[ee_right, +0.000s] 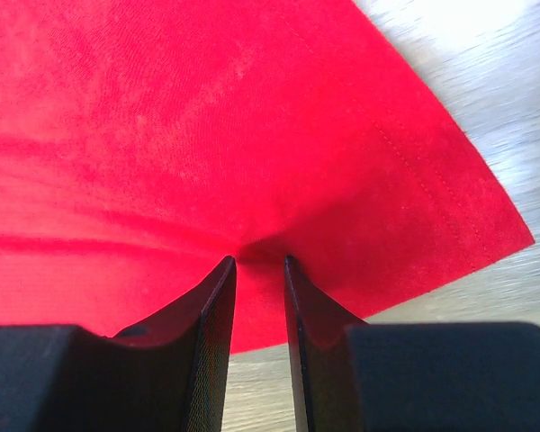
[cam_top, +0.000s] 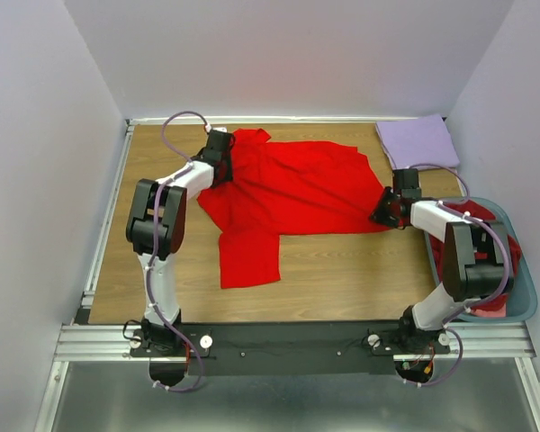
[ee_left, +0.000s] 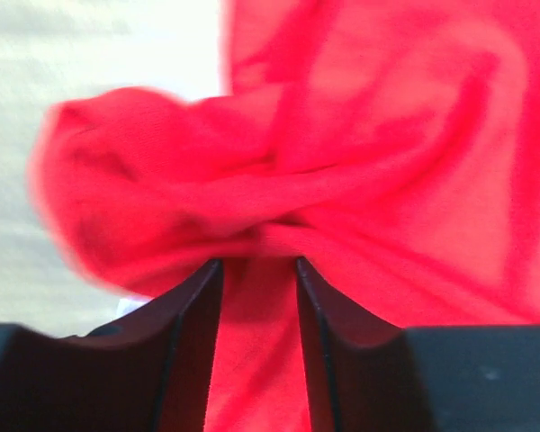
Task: Fold and stack the t-shirts
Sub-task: Flatten the tshirt out
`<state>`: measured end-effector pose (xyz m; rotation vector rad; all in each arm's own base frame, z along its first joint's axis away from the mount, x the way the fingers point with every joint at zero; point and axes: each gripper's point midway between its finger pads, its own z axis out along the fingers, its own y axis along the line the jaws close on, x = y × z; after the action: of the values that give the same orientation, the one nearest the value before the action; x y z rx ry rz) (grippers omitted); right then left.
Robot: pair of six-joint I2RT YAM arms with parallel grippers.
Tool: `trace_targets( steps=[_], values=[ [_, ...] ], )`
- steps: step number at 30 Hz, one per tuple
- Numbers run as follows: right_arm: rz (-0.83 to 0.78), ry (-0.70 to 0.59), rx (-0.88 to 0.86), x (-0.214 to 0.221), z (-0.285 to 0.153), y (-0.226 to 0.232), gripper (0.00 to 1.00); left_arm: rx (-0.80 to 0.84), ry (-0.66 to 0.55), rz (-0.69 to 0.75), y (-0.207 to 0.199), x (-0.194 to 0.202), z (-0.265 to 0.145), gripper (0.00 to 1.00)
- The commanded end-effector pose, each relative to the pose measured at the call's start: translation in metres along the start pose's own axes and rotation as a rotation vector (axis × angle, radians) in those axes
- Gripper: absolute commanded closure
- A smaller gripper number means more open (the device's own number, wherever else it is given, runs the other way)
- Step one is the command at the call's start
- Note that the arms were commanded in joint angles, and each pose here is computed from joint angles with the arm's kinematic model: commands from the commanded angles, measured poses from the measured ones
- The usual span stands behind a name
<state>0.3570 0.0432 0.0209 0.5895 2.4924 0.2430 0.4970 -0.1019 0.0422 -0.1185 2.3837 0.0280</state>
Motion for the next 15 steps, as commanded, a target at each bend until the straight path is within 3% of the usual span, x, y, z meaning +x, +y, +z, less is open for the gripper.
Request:
trace_targets(
  steps=[1,7,10,14,15],
  values=[
    [0.016,0.061,-0.002,0.014,0.002,-0.007,0.65,-0.066,-0.067,0.046,0.014,-0.035,0.004,0.49],
    [-0.088,0.053,-0.174,0.005,-0.022,0.028,0.63,-0.067,-0.195,0.023,0.014,-0.083,-0.021,0.36],
    [-0.172,0.053,-0.235,0.016,-0.039,0.047,0.62,-0.021,-0.257,-0.031,0.012,-0.098,-0.062,0.35],
    [-0.306,0.084,-0.369,0.047,-0.063,0.093,0.62,0.015,-0.221,-0.102,0.016,-0.067,-0.089,0.39],
    [-0.366,0.104,-0.417,0.064,-0.071,0.113,0.63,0.016,-0.170,-0.110,0.019,-0.041,-0.087,0.41]
  ],
)
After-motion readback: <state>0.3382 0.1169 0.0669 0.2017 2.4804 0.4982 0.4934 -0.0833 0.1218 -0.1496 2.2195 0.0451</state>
